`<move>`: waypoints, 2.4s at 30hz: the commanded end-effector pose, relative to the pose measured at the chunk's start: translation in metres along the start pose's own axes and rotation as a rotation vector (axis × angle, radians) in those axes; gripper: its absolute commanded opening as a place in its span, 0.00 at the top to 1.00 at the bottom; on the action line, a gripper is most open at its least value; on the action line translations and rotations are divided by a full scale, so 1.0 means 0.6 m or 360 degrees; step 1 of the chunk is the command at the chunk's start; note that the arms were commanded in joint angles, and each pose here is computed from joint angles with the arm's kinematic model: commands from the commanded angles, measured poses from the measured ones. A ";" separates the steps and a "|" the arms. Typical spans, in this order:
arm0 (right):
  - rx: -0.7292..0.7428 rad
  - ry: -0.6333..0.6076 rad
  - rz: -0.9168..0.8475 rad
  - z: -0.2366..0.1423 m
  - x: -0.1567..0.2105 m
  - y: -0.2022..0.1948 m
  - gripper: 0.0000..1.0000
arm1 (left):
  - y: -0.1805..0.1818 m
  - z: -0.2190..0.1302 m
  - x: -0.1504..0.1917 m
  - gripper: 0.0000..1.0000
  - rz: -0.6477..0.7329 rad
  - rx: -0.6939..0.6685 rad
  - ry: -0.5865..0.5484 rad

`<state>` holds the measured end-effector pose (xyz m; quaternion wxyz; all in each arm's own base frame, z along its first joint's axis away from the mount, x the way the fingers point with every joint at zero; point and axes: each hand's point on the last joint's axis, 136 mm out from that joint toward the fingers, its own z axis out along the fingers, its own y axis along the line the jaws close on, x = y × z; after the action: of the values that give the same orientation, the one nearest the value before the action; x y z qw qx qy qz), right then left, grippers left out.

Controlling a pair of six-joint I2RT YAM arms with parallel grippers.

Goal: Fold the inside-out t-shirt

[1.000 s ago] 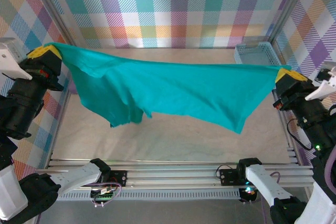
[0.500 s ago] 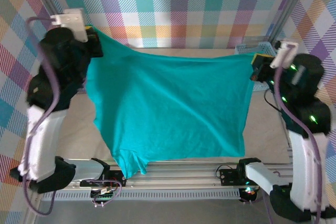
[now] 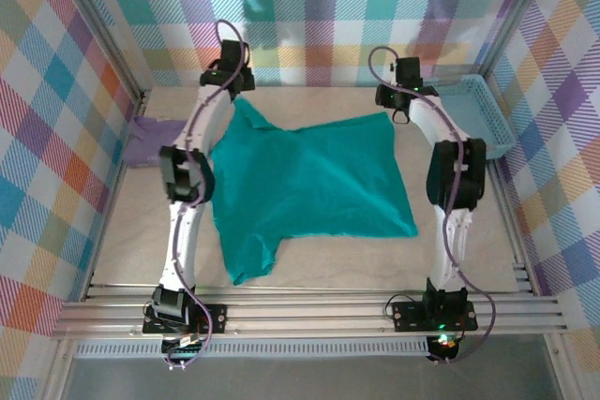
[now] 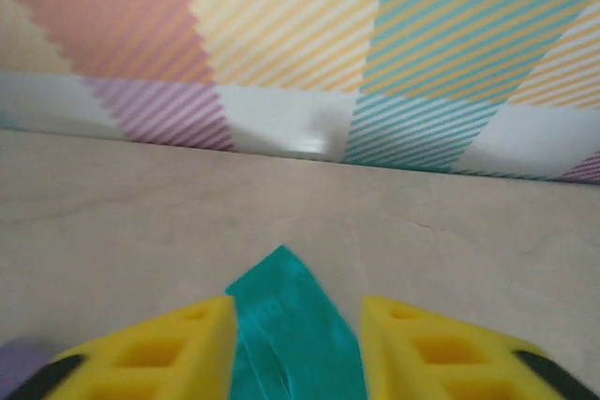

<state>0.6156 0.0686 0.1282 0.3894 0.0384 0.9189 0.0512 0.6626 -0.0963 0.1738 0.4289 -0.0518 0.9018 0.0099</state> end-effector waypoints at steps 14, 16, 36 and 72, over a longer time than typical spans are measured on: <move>-0.0136 0.0541 0.0162 -0.264 0.283 0.001 0.45 | -0.007 -0.303 0.177 0.40 -0.0508 0.0531 0.0253; -0.0008 0.0619 0.0187 -0.299 0.342 -0.033 0.44 | -0.007 -0.330 0.239 0.40 -0.0533 0.0537 0.0346; 0.0181 0.1050 0.0790 -0.332 0.561 -0.113 0.53 | -0.016 -0.417 0.448 0.39 -0.0466 0.0638 0.0739; 0.0126 0.0923 0.0627 -0.343 0.504 -0.119 0.94 | 0.077 -0.535 0.732 0.46 -0.0360 0.0116 0.1188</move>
<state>0.2497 0.0149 0.0381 0.0785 0.2234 0.9680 0.0834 0.1403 -0.1120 0.0435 0.0804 -0.1200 0.9841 -0.1038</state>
